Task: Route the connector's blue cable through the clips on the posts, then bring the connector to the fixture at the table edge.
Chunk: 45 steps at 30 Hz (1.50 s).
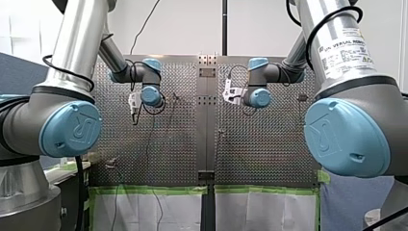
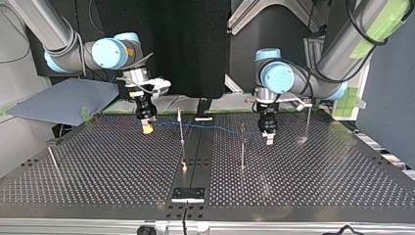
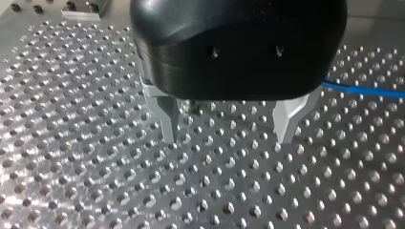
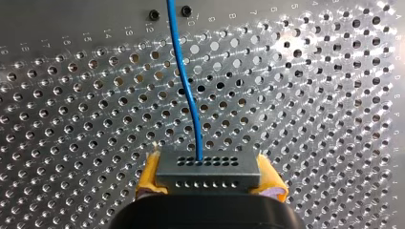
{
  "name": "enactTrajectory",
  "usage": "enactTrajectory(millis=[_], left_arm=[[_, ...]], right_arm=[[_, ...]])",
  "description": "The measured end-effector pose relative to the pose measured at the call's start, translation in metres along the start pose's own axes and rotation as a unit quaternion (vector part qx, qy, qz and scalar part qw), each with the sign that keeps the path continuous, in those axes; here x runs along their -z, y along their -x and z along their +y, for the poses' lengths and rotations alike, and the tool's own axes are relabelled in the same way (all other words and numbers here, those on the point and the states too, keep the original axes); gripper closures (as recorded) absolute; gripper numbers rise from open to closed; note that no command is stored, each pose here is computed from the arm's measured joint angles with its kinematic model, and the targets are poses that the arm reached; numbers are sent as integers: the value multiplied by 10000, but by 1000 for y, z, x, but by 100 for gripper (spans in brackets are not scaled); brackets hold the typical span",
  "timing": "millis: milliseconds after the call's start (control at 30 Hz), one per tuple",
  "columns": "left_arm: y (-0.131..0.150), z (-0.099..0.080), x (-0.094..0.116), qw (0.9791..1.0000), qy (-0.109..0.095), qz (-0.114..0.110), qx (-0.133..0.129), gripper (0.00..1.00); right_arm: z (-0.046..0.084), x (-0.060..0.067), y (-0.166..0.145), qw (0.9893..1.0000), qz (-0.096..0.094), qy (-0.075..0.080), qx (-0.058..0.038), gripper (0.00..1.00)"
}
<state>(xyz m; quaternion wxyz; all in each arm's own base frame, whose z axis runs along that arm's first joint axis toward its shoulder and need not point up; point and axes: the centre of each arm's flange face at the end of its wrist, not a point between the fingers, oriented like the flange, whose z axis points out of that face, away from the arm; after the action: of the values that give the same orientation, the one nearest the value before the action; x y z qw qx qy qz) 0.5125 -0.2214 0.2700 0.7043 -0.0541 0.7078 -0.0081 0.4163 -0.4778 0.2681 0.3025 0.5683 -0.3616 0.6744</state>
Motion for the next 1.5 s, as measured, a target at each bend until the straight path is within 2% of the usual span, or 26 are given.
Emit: enactTrajectory(millis=[233,400,533,667,867,1100,1333,1500], left_arm=[[9,-1,21,9992,-250,-66,319,0],[6,-1,37,9978,-424,29,515,0],[0,-2,47,9959,-615,138,652,0],[-2,-7,52,9942,-809,196,683,0],[11,-16,61,9909,-1097,135,766,0],[33,-19,73,9886,-1200,37,908,0],[25,-19,85,9887,-1188,325,850,0],[22,-20,88,9885,-1204,382,835,0]], right_arm=[[0,1,1,10000,-30,2,-3,100],[0,1,1,10000,-37,2,-3,100],[0,1,1,10000,-41,4,-4,100],[0,1,1,10000,-43,2,-4,100],[0,1,1,10000,-50,-20,-5,100],[-3,1,1,10000,-58,-56,-6,100],[-3,1,2,10000,-66,-63,-7,100],[-4,2,2,10000,-68,-65,-8,100]])
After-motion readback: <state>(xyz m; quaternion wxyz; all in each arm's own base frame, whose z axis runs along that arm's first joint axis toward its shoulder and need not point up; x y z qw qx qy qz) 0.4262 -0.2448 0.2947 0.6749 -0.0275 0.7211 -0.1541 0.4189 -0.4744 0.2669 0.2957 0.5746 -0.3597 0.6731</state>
